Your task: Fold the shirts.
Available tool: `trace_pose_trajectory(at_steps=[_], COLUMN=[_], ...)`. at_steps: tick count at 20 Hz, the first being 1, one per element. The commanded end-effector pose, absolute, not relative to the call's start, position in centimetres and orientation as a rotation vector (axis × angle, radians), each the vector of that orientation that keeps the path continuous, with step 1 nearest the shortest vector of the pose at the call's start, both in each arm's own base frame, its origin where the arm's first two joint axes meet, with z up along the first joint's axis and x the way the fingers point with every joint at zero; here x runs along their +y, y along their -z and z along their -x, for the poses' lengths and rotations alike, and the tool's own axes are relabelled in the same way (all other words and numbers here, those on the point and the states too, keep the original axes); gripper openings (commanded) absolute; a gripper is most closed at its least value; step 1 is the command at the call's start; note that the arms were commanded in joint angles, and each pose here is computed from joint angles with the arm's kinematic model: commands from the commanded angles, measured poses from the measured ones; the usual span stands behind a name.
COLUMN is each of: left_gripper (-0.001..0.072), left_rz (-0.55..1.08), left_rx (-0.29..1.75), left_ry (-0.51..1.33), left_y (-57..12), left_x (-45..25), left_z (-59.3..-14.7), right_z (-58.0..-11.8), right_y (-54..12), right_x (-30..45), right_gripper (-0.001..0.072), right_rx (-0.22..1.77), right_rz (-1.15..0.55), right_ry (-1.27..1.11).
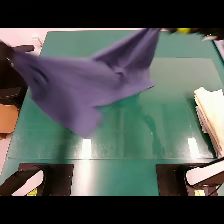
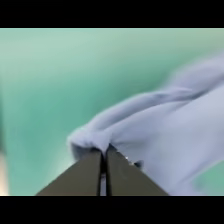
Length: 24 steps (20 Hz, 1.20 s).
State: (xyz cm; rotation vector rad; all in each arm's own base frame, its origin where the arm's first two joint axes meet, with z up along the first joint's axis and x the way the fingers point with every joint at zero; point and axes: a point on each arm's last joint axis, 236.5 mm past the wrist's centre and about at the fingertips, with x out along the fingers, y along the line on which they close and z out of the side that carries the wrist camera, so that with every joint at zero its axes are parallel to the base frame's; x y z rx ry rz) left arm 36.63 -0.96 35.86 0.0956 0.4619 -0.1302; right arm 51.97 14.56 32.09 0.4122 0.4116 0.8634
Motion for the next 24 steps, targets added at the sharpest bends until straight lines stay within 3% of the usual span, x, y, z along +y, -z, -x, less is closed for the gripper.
trace_pose_trajectory(at_steps=[1, 11, 15, 19, 24], left_gripper=[0.0022, 0.0023, 0.0023, 0.0024, 0.0024], left_rz=[-0.193, -0.226, -0.214, -0.155, 0.063], left_rx=[0.134, -0.173, -0.218, -0.006, 0.397], left_ry=[0.073, 0.059, 0.076, 0.146, 0.344], left_y=[-48.8, -56.8, -57.6, -51.3, -35.9], left_x=[-0.5, -2.5, -2.9, -3.2, -6.2], left_z=[-32.2, -17.3, -17.4, -25.8, -38.0], right_z=[-45.9, -24.9, -21.2, -26.6, -39.3], right_y=[-42.4, -52.8, -56.3, -53.5, -36.7], right_x=[10.1, 14.8, 13.5, 10.8, 9.7], right_gripper=[0.0018, 0.0018, 0.0018, 0.0018, 0.0018], right_rx=[0.196, -0.044, -0.235, -0.150, 0.328], right_rz=[-0.408, -0.124, -0.073, -0.122, -0.280], right_ry=[-0.841, -0.862, -0.685, -0.604, -0.661])
